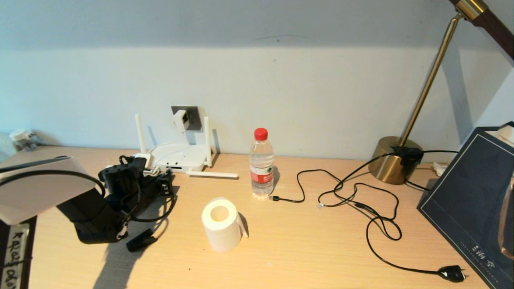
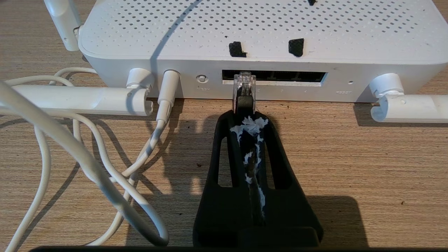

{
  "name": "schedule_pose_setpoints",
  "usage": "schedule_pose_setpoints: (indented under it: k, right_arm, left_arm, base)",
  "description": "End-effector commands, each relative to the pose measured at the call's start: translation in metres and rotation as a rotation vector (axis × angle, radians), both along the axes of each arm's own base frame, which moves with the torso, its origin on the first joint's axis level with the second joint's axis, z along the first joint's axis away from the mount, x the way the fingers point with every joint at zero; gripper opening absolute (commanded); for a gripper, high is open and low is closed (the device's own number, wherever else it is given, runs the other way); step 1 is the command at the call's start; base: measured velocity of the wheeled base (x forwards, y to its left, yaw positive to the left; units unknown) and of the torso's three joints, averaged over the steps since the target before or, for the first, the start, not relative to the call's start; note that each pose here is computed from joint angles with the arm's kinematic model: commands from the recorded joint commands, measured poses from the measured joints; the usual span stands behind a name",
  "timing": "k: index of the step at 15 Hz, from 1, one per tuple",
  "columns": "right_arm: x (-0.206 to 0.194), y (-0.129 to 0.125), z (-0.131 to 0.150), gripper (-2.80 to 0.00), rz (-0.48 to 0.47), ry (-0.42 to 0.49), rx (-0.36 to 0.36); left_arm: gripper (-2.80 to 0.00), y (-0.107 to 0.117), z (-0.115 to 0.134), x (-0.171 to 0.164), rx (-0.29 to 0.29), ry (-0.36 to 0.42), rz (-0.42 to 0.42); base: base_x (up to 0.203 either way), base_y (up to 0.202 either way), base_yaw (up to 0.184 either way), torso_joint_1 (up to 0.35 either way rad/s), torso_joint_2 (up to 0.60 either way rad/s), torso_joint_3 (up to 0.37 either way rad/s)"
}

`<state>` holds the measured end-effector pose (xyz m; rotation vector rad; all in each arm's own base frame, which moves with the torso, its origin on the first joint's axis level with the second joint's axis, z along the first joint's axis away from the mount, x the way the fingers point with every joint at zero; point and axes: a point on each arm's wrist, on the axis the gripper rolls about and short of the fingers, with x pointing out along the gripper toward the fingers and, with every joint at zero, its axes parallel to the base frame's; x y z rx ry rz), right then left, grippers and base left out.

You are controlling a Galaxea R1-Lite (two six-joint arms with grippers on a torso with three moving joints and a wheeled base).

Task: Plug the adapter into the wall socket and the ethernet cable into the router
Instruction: Align cable and router interface

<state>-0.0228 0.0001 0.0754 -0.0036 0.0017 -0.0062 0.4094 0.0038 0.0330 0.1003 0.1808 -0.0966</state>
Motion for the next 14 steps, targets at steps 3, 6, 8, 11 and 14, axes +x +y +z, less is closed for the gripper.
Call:
schedule_pose_setpoints:
  k: [3, 6, 8, 11, 14]
  right_arm:
    - [0.0000, 0.0000, 0.0000, -2.80, 0.000, 0.000, -0.001]
    - [0.0000, 0.0000, 0.0000, -2.80, 0.000, 0.000, -0.001]
    - [0.0000, 0.0000, 0.0000, -2.80, 0.000, 0.000, -0.001]
    - [0.0000, 0.0000, 0.0000, -2.80, 0.000, 0.001, 0.000]
    - [0.0000, 0.0000, 0.0000, -2.80, 0.000, 0.000, 0.000]
  left_arm:
    - [-2.80, 0.0002, 0.0018, -0.0004, 0.001, -0.011, 0.001]
    - [-2.80, 0.0002, 0.0046, -0.0015, 0.002, -0.016, 0.000]
    - [-2.80, 0.0008, 0.0056, -0.0019, 0.002, -0.018, 0.002]
    - [-2.80, 0.0020, 0.0046, -0.0035, 0.002, -0.012, 0.004]
    - [-2.80, 0.0034, 0.0051, -0.0059, 0.002, -0.008, 0.007]
  base:
    - [0.000, 0.000, 0.000, 0.000, 0.00, 0.000]
    - [0.000, 0.000, 0.000, 0.000, 0.00, 0.000]
    - [0.000, 0.000, 0.000, 0.000, 0.00, 0.000]
    - [0.000, 0.000, 0.000, 0.000, 0.00, 0.000]
    - [0.000, 0.000, 0.000, 0.000, 0.00, 0.000]
